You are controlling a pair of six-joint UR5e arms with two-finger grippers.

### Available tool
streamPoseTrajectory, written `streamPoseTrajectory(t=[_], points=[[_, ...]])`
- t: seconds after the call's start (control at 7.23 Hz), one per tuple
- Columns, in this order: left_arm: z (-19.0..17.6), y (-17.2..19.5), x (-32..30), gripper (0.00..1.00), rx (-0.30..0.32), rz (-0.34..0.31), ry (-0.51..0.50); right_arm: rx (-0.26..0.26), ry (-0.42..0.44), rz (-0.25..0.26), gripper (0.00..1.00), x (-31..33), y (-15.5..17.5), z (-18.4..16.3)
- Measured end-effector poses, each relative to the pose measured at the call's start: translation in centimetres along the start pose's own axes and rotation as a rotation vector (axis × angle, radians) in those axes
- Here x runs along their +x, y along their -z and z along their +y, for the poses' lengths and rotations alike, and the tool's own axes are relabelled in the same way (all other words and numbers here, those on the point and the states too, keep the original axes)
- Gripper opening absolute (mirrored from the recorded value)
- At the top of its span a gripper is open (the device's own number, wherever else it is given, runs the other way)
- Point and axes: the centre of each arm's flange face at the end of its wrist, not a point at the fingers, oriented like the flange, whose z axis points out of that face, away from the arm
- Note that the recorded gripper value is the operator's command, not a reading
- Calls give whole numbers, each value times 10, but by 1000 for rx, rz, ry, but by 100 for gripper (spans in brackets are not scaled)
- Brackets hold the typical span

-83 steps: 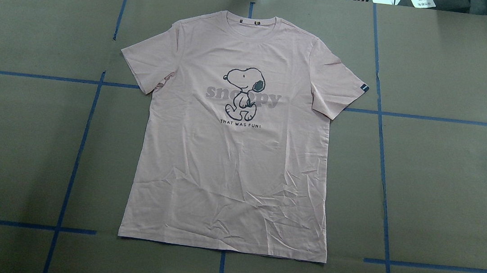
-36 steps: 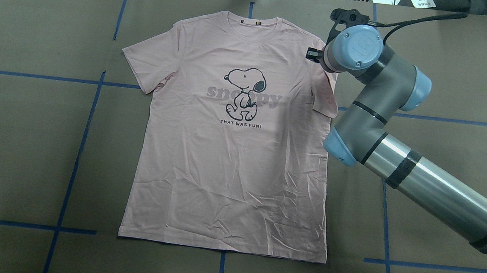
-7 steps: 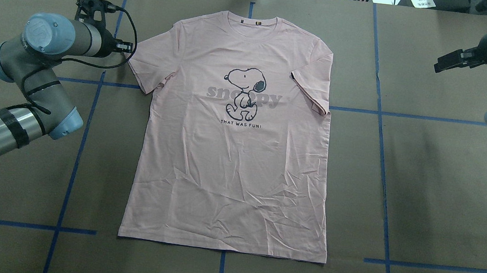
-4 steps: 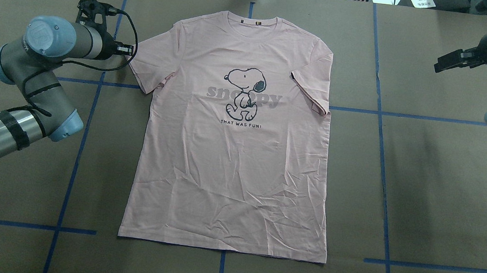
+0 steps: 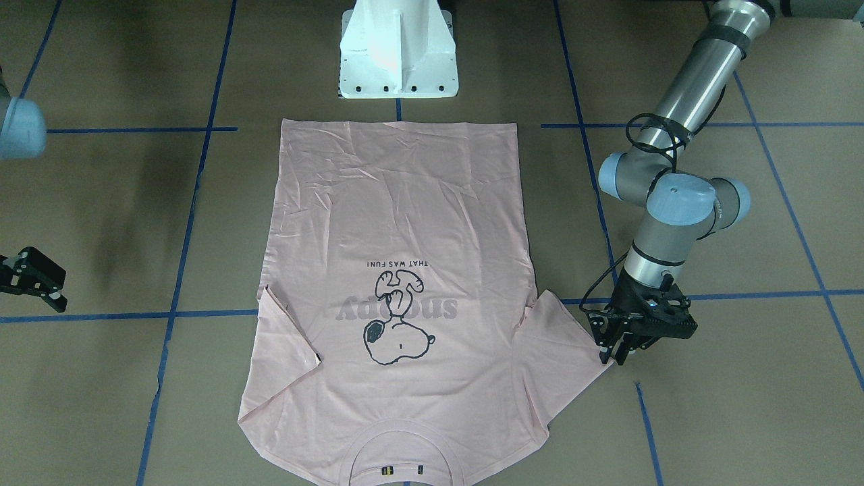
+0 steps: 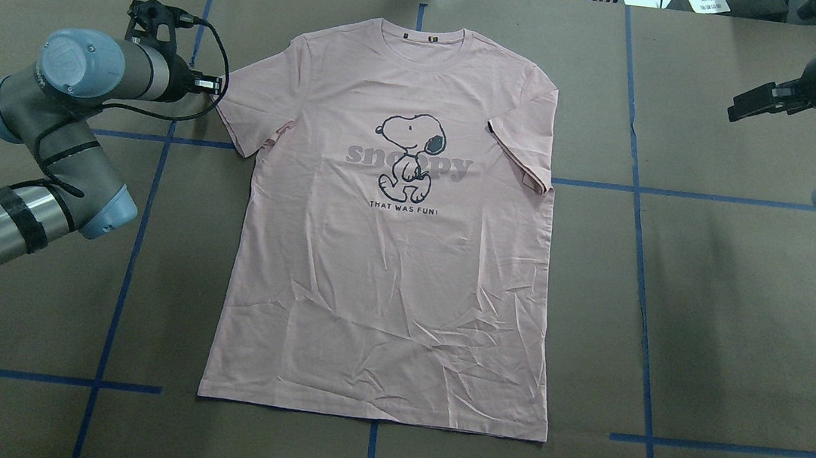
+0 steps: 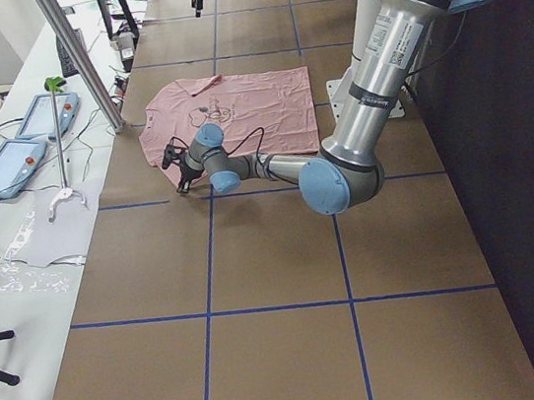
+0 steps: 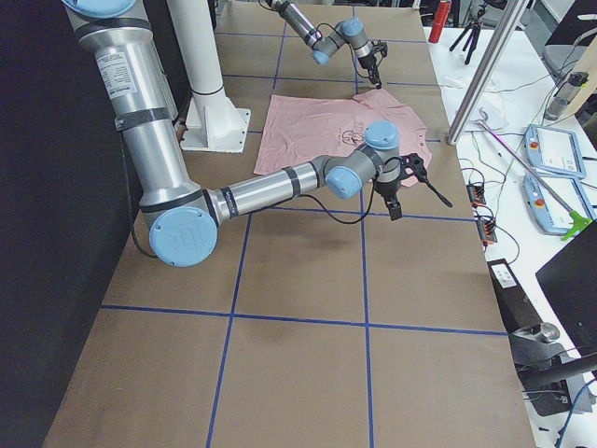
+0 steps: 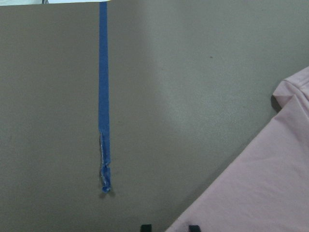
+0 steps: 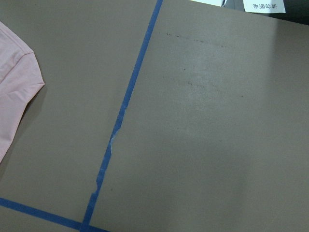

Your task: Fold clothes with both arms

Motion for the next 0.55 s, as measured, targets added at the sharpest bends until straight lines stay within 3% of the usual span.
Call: streamPoseTrajectory(t=[0.14, 0.55], points=[[0, 0, 1, 0, 0, 2, -1, 0, 0, 0, 100, 0, 0, 0], [0, 1, 7, 0, 1, 11, -7, -1, 2, 1, 100, 0, -1, 0]])
